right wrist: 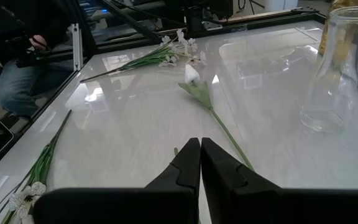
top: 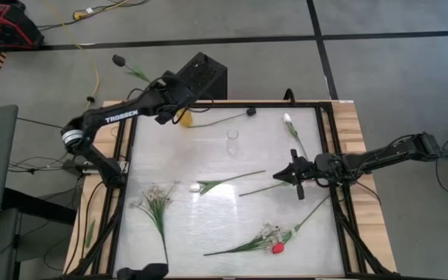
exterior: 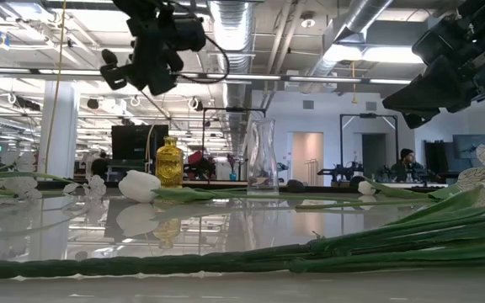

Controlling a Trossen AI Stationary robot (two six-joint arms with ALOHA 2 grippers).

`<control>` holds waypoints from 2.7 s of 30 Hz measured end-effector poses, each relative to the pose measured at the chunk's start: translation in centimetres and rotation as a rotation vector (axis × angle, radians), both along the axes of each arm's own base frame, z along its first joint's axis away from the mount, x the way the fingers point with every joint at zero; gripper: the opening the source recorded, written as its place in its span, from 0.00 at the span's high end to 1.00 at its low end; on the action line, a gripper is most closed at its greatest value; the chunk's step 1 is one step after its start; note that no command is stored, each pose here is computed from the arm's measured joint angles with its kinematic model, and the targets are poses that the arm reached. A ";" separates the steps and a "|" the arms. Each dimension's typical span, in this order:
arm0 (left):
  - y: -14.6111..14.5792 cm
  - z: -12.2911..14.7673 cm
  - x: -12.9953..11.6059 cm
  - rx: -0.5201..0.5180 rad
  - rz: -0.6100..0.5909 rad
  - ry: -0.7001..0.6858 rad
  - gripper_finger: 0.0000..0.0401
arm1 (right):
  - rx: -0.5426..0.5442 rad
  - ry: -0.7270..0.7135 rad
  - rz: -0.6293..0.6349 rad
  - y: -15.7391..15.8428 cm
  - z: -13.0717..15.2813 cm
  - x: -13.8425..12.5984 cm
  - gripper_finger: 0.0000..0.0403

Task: Sort flowers into vase by color
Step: Put the bottom black flower into the yellow flower vase

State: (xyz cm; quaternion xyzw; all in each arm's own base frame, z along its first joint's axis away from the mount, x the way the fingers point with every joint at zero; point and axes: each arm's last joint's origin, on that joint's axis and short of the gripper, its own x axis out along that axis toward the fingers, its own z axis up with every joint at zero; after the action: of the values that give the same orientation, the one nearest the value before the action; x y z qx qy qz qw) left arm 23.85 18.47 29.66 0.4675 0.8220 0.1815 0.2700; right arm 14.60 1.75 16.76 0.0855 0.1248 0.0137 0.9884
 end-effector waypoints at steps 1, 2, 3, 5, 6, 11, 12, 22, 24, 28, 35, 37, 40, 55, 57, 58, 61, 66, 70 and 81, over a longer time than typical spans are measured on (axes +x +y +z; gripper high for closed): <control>0.0 0.4 0.0 0.010 0.000 -0.015 1.00 | 0.000 0.000 0.000 0.0 0.0 0.0 0.89; 0.1 0.7 0.1 0.016 0.001 -0.025 1.00 | 0.000 0.000 0.000 0.0 0.0 0.0 0.89; 0.1 1.0 0.1 0.020 0.002 -0.033 1.00 | 0.000 0.000 0.000 0.0 0.0 0.0 0.89; 0.2 1.1 0.0 0.018 0.004 -0.038 1.00 | 0.000 0.000 0.000 0.0 0.0 0.0 0.89; 0.2 1.0 0.0 0.016 0.003 -0.038 1.00 | 0.001 0.001 0.000 0.0 0.0 0.0 0.89; -0.7 1.0 0.7 0.022 -0.031 -0.048 1.00 | 0.001 0.003 0.000 0.0 0.0 0.0 0.89; -1.3 1.1 1.0 0.015 -0.056 -0.052 1.00 | 0.001 0.003 0.000 0.0 0.0 0.0 0.89; -9.8 4.1 3.7 -0.112 -0.416 -0.358 1.00 | 0.019 -0.129 0.001 0.0 1.6 0.3 0.89; -11.8 4.6 3.7 -0.152 -0.477 -0.447 1.00 | -0.005 -0.148 0.013 0.1 2.2 0.5 0.89; -15.1 5.3 3.6 -0.184 -0.538 -0.610 1.00 | -0.055 -0.129 0.048 0.5 3.1 0.7 0.89; -19.6 6.0 3.3 -0.319 -0.619 -0.853 1.00 | -0.207 -0.209 0.107 1.2 5.6 1.1 0.89; -20.3 6.0 3.3 -0.333 -0.612 -0.902 1.00 | -0.235 -0.217 0.118 1.4 6.1 1.5 0.89; -21.0 5.6 3.3 -0.382 -0.568 -0.998 1.00 | -0.252 -0.191 0.132 1.7 6.4 2.2 0.88; -22.1 -3.9 9.1 -0.900 -0.543 -0.968 0.90 | -0.152 0.002 0.121 2.3 4.1 4.5 0.86; -22.0 -5.7 10.5 -0.887 -0.612 -0.888 0.85 | -0.134 0.010 0.119 2.3 4.0 4.5 0.86; -21.9 -6.5 11.1 -0.880 -0.652 -0.852 0.82 | -0.123 0.024 0.117 2.3 4.0 4.4 0.86; -21.2 -8.8 12.4 -0.851 -0.730 -0.717 0.73 | -0.094 0.052 0.115 2.4 3.7 4.3 0.86; -20.2 -10.5 13.9 -0.823 -0.825 -0.522 0.64 | -0.075 0.097 0.116 2.5 3.3 4.2 0.86; -19.2 -11.1 15.2 -0.812 -0.888 -0.409 0.63 | -0.075 0.100 0.114 2.5 3.3 4.2 0.86; -17.8 -13.6 17.6 -0.893 -0.854 -0.237 0.68 | -0.077 0.112 0.114 2.5 3.2 4.2 0.86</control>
State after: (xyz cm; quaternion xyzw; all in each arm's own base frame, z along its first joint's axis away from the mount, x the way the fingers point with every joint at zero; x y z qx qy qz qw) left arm 41.42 0.67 16.05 0.5735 0.5240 -0.2524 0.5769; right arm 18.77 4.22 19.92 0.0409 0.1851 0.0606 0.9800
